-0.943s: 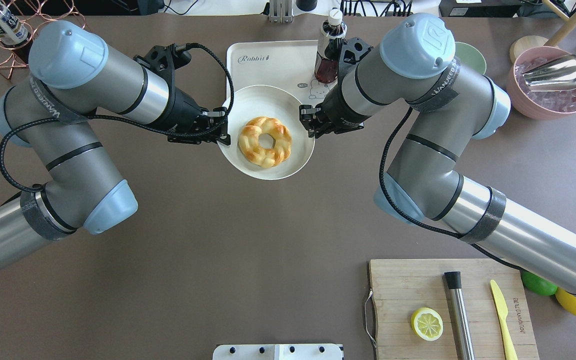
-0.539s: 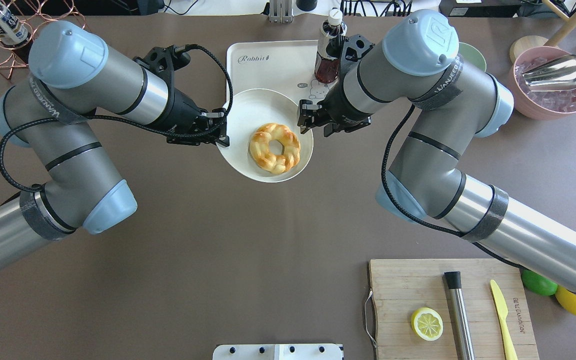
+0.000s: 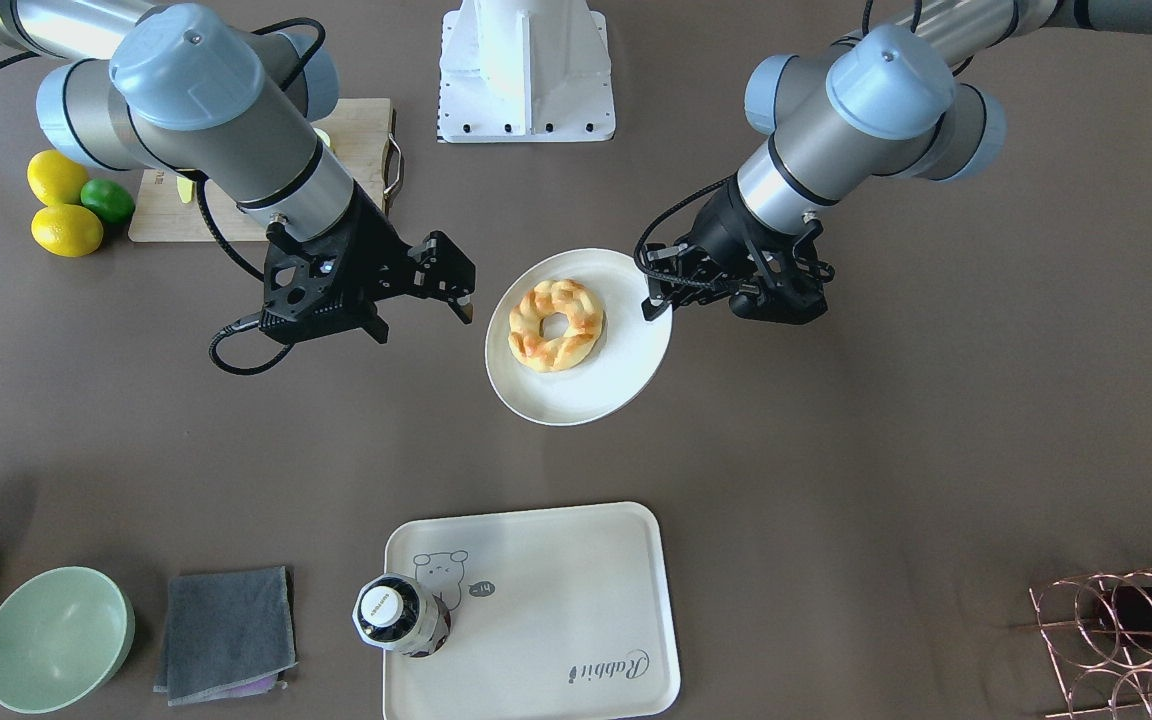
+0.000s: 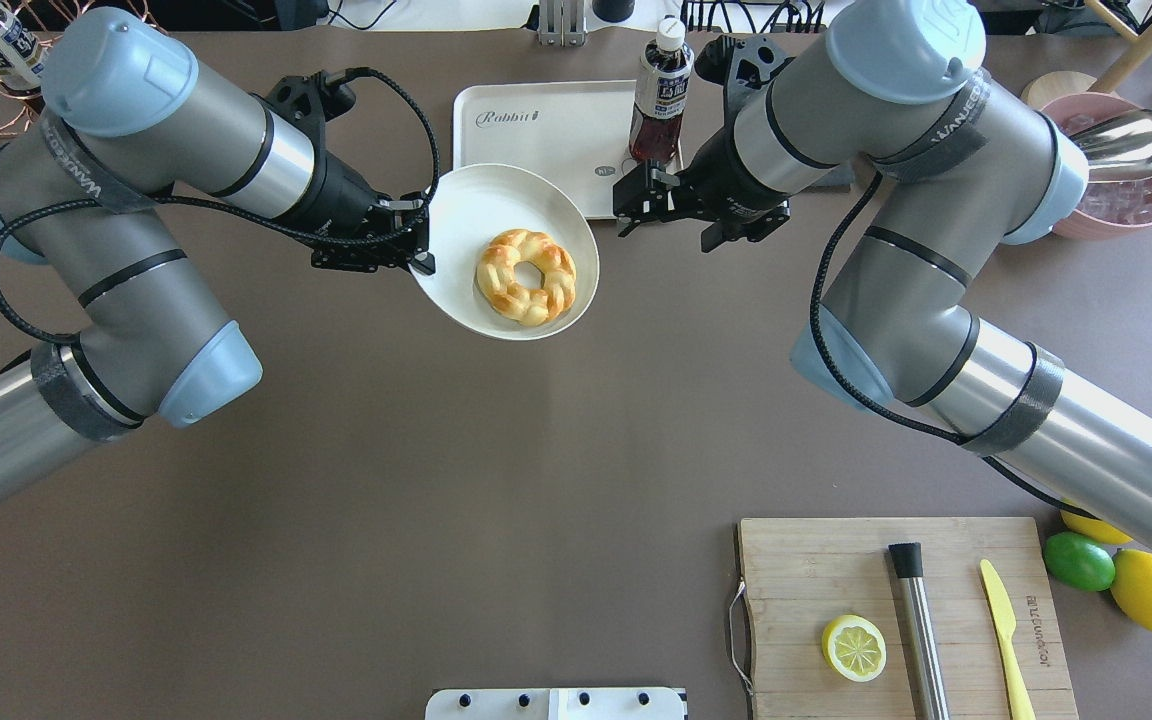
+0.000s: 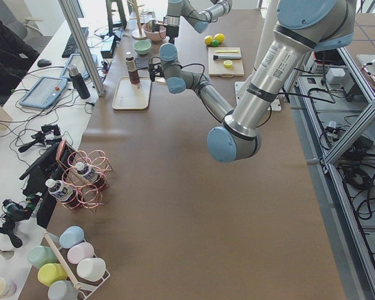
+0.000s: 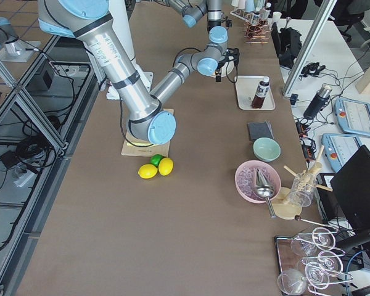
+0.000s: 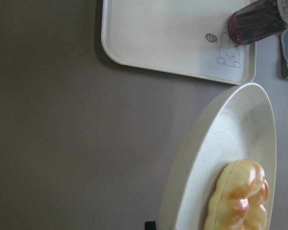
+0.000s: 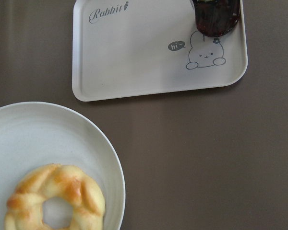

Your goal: Place donut on tray

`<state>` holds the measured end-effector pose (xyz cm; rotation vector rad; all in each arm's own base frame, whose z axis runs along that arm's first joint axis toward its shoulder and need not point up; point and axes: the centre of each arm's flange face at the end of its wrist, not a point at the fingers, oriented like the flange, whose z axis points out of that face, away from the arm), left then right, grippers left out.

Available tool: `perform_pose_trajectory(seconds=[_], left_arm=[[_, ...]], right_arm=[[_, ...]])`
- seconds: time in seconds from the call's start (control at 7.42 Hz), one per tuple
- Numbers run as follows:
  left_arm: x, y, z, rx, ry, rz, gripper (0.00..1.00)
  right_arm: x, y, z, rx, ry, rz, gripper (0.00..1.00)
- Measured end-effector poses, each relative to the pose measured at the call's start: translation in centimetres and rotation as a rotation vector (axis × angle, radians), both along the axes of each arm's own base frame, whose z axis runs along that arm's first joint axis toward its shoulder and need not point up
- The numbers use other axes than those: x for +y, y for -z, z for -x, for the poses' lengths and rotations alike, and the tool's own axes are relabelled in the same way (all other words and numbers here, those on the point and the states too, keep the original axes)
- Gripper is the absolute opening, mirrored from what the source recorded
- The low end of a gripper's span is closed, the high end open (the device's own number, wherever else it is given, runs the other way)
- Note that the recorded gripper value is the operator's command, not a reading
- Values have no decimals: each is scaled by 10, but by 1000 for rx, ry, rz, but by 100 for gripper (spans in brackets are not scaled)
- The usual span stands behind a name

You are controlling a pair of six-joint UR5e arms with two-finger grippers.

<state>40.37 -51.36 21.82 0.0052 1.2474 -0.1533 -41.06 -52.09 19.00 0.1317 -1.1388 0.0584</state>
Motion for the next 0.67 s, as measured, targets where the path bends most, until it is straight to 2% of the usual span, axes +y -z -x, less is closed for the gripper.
perform_pose_trajectory(seconds=[0.27, 0.67], left_arm=[[-31, -8, 7, 7, 11, 113, 0], [-59, -35, -2, 95, 65, 228, 0]], right_arm=[[-2, -5, -17, -8, -3, 9, 100], [0, -12, -31, -9, -11, 12, 100]])
